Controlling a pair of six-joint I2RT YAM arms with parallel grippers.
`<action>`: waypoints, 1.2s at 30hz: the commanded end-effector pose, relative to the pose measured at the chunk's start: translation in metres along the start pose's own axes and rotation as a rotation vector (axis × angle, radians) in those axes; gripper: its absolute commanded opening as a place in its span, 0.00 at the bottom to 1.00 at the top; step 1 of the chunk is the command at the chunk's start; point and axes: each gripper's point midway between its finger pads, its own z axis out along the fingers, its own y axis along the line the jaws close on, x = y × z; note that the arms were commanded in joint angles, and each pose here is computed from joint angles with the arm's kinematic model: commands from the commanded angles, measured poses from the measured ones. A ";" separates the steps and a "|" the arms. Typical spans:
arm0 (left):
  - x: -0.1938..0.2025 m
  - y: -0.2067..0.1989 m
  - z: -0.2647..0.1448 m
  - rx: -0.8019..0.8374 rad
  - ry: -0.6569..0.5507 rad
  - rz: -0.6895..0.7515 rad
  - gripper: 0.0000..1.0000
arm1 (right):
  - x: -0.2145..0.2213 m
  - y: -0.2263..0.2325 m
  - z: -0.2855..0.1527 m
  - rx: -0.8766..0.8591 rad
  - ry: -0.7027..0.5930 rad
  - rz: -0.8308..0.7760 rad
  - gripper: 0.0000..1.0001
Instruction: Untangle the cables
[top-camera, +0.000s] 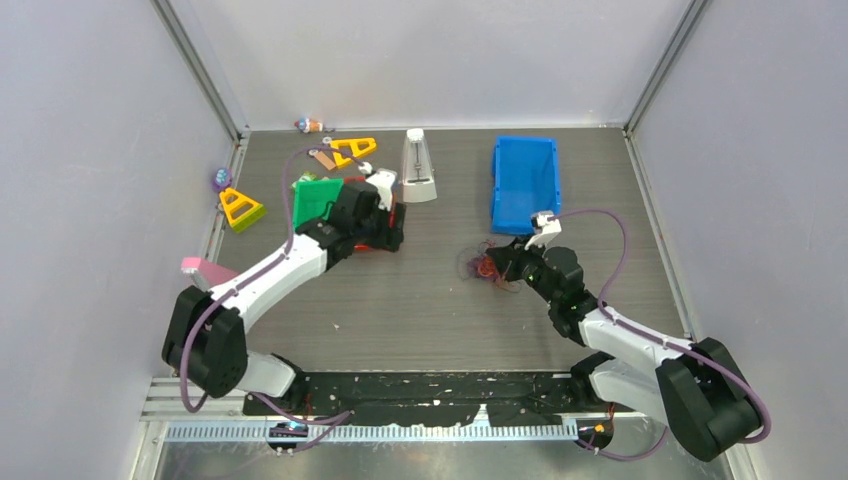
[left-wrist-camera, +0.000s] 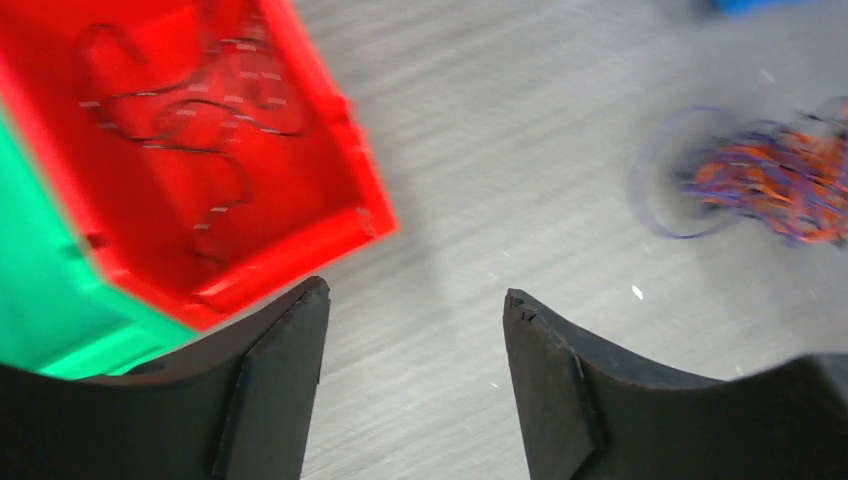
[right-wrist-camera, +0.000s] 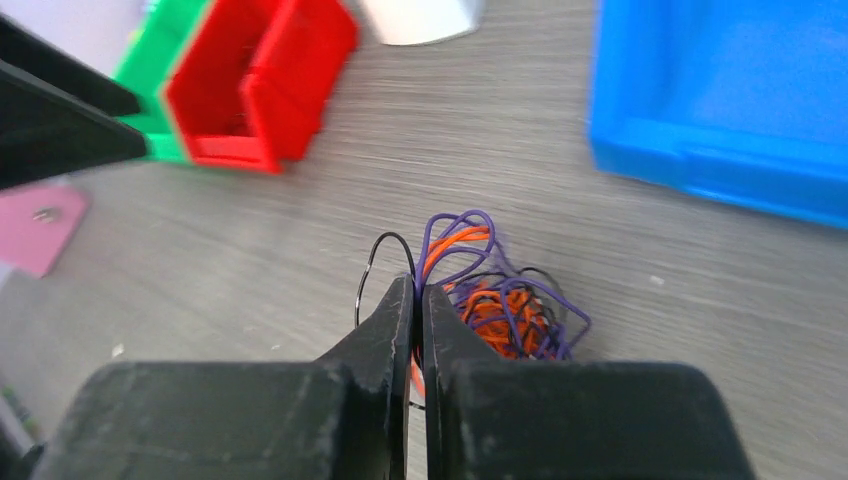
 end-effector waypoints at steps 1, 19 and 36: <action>-0.004 -0.061 -0.010 0.220 -0.150 0.132 0.68 | -0.038 0.069 -0.006 -0.349 -0.111 -0.027 0.06; 0.050 -0.110 0.015 0.531 -0.094 0.148 0.82 | -0.008 0.018 0.007 -0.086 0.019 -0.044 0.68; 0.088 -0.136 0.046 0.614 0.159 0.124 0.66 | 0.047 0.049 0.024 -0.257 0.249 -0.011 0.60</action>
